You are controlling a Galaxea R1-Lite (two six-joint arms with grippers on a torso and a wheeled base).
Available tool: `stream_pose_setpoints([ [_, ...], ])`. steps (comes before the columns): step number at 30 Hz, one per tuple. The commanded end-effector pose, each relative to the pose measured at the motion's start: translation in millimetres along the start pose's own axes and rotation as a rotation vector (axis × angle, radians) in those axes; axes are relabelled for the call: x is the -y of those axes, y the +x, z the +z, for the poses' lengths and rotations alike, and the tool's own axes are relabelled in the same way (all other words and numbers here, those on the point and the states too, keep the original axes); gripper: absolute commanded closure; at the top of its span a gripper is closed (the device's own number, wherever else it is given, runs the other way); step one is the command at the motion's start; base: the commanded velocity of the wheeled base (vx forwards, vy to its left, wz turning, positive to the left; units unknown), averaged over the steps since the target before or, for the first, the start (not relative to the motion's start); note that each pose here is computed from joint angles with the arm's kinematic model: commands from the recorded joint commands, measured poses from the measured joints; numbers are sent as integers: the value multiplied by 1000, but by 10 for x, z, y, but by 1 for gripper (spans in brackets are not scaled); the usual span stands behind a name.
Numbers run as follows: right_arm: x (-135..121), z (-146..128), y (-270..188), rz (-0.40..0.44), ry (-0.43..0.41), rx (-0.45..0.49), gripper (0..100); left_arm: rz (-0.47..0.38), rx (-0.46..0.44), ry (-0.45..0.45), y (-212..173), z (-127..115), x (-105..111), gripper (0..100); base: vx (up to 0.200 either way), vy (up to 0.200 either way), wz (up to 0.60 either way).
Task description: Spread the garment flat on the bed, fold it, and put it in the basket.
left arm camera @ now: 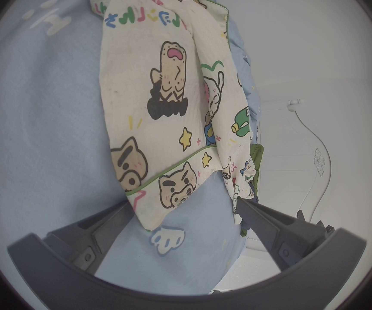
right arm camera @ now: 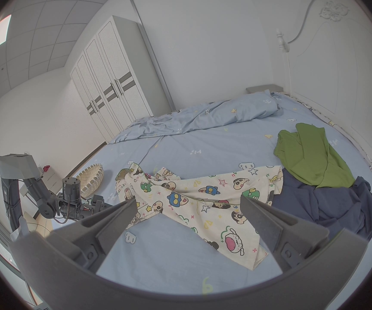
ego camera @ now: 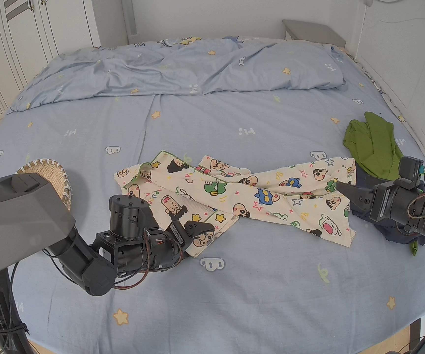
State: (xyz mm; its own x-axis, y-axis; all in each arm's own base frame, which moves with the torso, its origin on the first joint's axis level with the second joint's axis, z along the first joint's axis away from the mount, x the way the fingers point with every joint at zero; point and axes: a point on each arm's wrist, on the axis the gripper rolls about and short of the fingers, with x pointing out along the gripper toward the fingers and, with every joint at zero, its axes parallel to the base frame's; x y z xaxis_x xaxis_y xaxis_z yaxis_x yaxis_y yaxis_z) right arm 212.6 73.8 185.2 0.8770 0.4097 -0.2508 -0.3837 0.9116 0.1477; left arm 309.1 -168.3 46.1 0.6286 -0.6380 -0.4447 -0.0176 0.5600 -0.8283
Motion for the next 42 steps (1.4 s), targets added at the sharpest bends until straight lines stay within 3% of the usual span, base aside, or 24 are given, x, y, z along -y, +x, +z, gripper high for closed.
stream_pose_setpoints([
  [1,1,-12,9,0,0,-4,0,19,-11,-11,57,-30,-78,0,0,0,0],
  [3,-2,-17,9,1,0,-6,0,15,-9,-11,69,-22,-72,0,0,0,0],
  [4,-2,-17,9,1,0,-6,0,15,-9,-11,69,-22,-72,100,0,0,0],
  [18,-2,-25,20,-1,2,-10,0,46,9,-22,-22,-17,-107,100,0,0,0],
  [22,11,-24,11,-7,5,-9,0,29,20,-32,-444,13,-52,100,0,0,0],
  [26,12,-52,-53,-4,12,-28,0,7,-23,-75,-934,49,-92,100,0,0,0],
  [28,26,-79,-101,-15,17,-54,0,12,-40,-97,-1312,42,-197,100,0,0,0],
  [29,26,-79,-101,-15,17,-54,0,12,-40,-97,-1312,42,-197,100,0,0,0],
  [30,54,-125,-132,-28,27,-89,0,14,-59,-111,-1597,7,-312,100,0,0,0],
  [35,155,-253,-169,-73,53,-144,0,-29,-106,-145,-2122,-128,-457,100,0,0,0],
  [42,238,-475,-251,-118,79,-211,0,92,-125,-119,-2411,-277,-598,100,0,0,0],
])
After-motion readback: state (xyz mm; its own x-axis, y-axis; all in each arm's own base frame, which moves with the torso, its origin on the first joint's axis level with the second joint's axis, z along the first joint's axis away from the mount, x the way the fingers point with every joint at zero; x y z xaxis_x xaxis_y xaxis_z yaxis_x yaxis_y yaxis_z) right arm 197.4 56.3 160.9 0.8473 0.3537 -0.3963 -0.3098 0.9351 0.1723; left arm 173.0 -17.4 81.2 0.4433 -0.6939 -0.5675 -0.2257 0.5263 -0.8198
